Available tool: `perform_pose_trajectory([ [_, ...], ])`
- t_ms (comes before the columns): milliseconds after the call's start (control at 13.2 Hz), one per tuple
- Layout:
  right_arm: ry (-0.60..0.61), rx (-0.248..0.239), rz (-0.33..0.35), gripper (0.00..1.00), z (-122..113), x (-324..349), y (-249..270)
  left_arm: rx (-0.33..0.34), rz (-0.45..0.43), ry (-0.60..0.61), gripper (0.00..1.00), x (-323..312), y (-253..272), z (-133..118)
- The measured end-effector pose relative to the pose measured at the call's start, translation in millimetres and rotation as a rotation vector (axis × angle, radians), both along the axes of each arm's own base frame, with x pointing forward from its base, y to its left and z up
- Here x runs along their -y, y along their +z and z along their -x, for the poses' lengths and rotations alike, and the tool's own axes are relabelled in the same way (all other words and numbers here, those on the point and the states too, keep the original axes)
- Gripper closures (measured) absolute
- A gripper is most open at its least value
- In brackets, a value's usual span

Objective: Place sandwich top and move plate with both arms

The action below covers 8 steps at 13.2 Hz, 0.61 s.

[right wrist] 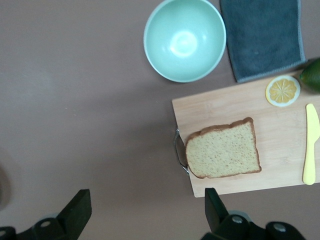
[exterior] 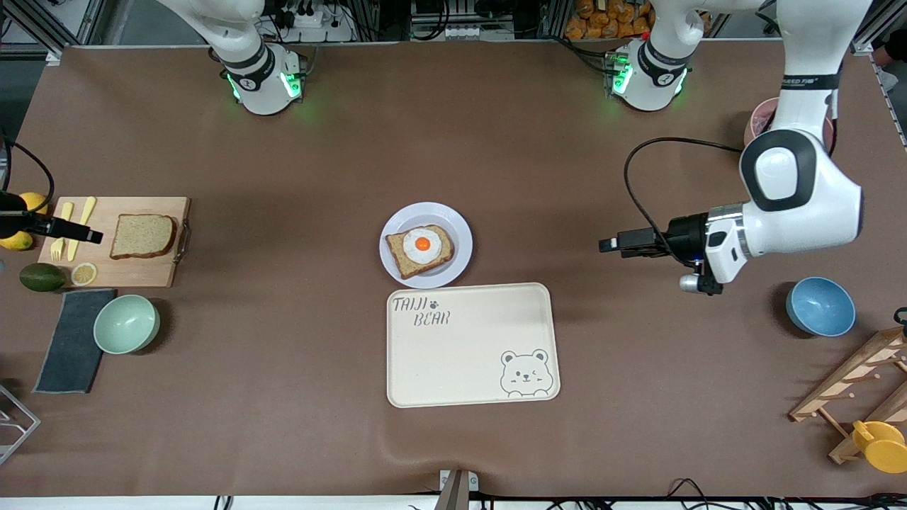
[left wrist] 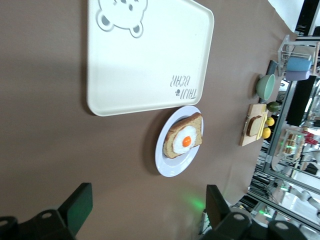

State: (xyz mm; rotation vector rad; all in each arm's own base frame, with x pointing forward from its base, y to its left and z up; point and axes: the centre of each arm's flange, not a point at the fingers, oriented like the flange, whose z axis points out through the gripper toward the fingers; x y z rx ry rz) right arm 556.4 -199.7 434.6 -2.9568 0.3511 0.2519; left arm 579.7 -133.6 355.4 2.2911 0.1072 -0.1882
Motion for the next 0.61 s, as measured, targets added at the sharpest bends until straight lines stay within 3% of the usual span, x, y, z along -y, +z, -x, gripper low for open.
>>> perform_pose_trajectory([
  [152,0.017,-0.002,-0.044,0.00,8,20,-16,0.023,0.031,0.022,0.00,24,-19,8],
  [304,0.040,-0.001,-0.101,0.00,20,55,-41,0.027,0.148,0.068,0.00,43,-52,25],
  [456,0.054,-0.003,-0.121,0.00,27,78,-63,0.048,0.257,0.103,0.00,53,-93,46],
  [608,0.097,0.016,-0.125,0.00,28,89,-77,0.036,0.301,0.131,0.00,72,-127,65],
])
